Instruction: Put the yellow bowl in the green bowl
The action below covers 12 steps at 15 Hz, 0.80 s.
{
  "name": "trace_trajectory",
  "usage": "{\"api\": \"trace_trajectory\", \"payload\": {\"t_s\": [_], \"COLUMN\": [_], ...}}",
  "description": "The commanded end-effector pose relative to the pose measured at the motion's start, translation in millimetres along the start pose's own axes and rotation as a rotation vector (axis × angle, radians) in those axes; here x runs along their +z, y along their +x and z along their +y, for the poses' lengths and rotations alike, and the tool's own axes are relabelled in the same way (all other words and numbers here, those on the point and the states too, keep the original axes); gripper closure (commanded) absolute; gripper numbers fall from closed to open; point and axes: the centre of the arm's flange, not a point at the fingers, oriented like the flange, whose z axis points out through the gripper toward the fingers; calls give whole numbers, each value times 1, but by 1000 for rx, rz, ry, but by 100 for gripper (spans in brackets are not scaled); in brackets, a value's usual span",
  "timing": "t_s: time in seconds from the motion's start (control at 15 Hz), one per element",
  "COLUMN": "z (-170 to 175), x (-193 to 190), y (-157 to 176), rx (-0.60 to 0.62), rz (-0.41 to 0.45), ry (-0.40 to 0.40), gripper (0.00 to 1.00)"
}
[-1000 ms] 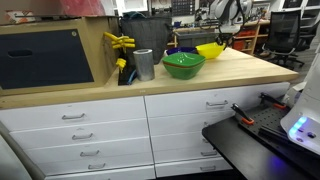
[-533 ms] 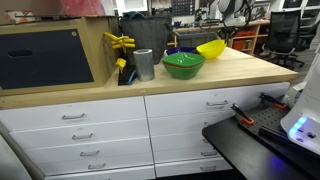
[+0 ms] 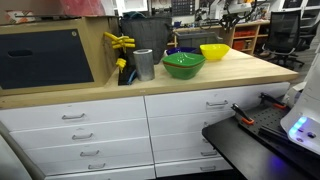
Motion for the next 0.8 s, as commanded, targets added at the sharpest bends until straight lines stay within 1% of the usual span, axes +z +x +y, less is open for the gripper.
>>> {"api": "trace_trajectory", "payload": {"t_s": [0.0,0.13,0.33,0.4,0.53,0.6,0.73], "z": [9,13,22,23,22,21,15], "x": [0,11,24,28,37,39,47], "y": [-14,-18,-21,-21,-18,-18,-18], "rx": [6,30,57,63,83,92,128], "rz": [-60,-97,-126,-126,-113,-110,-104], "ry": [-5,-16,-31,-33,-32,-33,-28], "gripper": [62,48,27,18,5,0,0]}}
